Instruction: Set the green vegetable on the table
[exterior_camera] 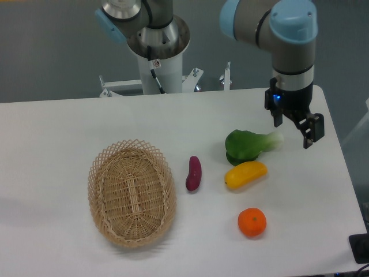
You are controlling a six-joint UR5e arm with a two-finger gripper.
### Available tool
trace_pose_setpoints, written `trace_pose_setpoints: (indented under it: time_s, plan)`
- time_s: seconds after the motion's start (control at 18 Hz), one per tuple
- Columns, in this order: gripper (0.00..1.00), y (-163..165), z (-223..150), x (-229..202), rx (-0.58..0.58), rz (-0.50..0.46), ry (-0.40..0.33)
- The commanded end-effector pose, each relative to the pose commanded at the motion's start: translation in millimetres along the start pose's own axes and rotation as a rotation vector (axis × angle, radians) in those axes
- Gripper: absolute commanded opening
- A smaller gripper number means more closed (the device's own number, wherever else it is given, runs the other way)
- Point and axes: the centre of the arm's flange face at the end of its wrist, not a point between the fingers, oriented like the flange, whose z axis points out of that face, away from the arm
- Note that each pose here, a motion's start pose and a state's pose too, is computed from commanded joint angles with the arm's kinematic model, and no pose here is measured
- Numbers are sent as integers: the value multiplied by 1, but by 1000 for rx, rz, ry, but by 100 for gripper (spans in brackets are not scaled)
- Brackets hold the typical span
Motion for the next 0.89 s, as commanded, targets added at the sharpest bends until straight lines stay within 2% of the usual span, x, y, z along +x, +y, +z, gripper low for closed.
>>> trace_pose_setpoints:
  time_s: [0.5,0.89]
  plan:
    - [100,-48,-10,10,42,-60,-10]
    - [100,-72,-16,16,64,-51,-15]
